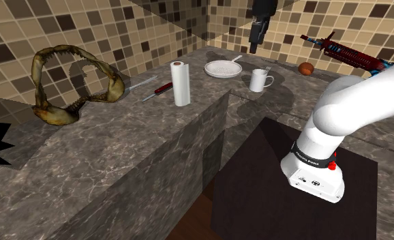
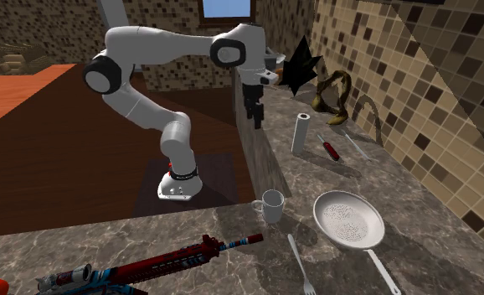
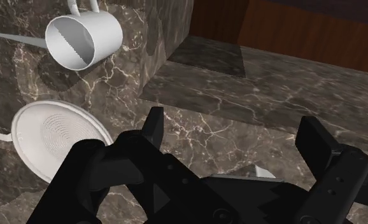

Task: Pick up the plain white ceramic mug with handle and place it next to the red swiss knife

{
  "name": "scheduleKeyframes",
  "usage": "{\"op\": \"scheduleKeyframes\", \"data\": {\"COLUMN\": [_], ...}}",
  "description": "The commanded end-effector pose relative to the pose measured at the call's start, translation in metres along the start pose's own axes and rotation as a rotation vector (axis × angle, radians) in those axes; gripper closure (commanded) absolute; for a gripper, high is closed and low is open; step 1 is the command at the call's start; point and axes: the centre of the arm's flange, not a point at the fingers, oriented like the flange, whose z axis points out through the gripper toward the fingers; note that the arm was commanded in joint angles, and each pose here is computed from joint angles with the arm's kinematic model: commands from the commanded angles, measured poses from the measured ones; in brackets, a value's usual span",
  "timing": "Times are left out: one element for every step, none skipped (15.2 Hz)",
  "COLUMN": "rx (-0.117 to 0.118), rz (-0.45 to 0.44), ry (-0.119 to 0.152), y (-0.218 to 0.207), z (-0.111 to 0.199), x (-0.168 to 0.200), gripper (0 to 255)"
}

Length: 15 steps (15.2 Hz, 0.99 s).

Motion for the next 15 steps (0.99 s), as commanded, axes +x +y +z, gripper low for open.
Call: {"op": "scheduleKeyframes", "data": {"rx": [0.007,0.011,0.015,0.018,0.022,0.026,0.03,0.034,0.037,0.041,0.045,0.049,0.053,0.057,0.06], "rz": [-0.002,-0.003,-0.004,-0.005,-0.006,-0.006,-0.007,-0.008,-0.009,-0.01,-0.011,-0.011,-0.012,-0.013,-0.014], "ry": [-0.004,-0.006,-0.009,-0.011,-0.014,-0.016,-0.018,-0.021,-0.023,-0.026,-0.028,-0.03,-0.033,-0.035,-0.038], "y": [0.024,0.035,0.046,0.057,0.068,0.079,0.09,0.101,0.112,0.123,0.134,0.145,0.155,0.166,0.177], "z": [0.013,0.021,0.029,0.037,0.045,0.053,0.061,0.07,0.078,0.086,0.095,0.103,0.112,0.12,0.129], "x": [0.001,0.001,0.002,0.002,0.003,0.003,0.004,0.004,0.005,0.005,0.005,0.006,0.006,0.006,0.007], "gripper": [0,0,0,0,0,0,0,0,0,0,0,0,0,0,0]}}
